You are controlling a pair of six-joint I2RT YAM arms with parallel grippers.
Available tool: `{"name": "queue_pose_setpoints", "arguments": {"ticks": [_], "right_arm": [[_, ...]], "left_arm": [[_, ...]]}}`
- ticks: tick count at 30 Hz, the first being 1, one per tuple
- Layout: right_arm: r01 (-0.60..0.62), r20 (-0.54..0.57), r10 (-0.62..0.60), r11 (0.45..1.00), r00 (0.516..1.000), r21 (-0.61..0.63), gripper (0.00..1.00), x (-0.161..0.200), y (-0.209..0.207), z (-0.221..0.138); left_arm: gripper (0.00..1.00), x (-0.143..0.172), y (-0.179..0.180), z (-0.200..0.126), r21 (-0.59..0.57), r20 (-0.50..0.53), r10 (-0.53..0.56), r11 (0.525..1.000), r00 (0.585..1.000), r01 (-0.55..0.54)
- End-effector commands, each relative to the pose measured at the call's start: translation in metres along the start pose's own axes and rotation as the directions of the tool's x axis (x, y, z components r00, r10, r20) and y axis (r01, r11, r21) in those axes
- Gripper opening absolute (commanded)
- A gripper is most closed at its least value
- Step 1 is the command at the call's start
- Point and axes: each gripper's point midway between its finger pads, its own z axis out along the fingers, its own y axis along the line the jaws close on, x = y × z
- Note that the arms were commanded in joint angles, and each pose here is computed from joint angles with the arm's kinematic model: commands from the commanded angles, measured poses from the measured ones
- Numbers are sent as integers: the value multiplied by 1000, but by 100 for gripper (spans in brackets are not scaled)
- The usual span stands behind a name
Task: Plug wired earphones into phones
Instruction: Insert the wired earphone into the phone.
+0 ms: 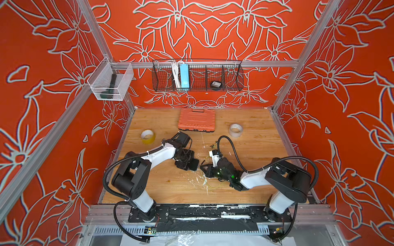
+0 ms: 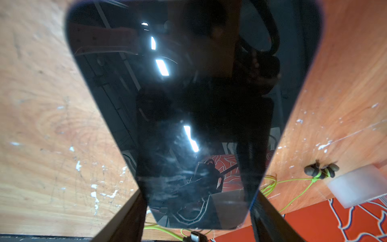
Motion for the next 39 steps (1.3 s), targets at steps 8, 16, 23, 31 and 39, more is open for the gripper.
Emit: {"name": "queue_pose_setpoints", "arguments": {"ticks": [8,16,23,31,39], "right_arm": [[-3,9,3,1000,1000,0,0,-2,5,7],[-7,13,7,1000,1000,1,0,-4,6,8],[-5,15,5,1000,1000,8,0,-5,6,8],[-7,15,7,1000,1000,14,0,-5,4,7],[-10,23,9,1000,1000,17,0,-6,4,7]], "left_arm": [[58,12,0,-7,20,-31,3,1000,1000,-2],[58,15,1,-5,22,-37,8,1000,999,-7],[58,16,3,-4,21,-34,13,1000,999,-13],[58,18,2,-3,22,-43,21,1000,999,-21],[57,24,1,-3,34,-61,31,999,998,-29]]}}
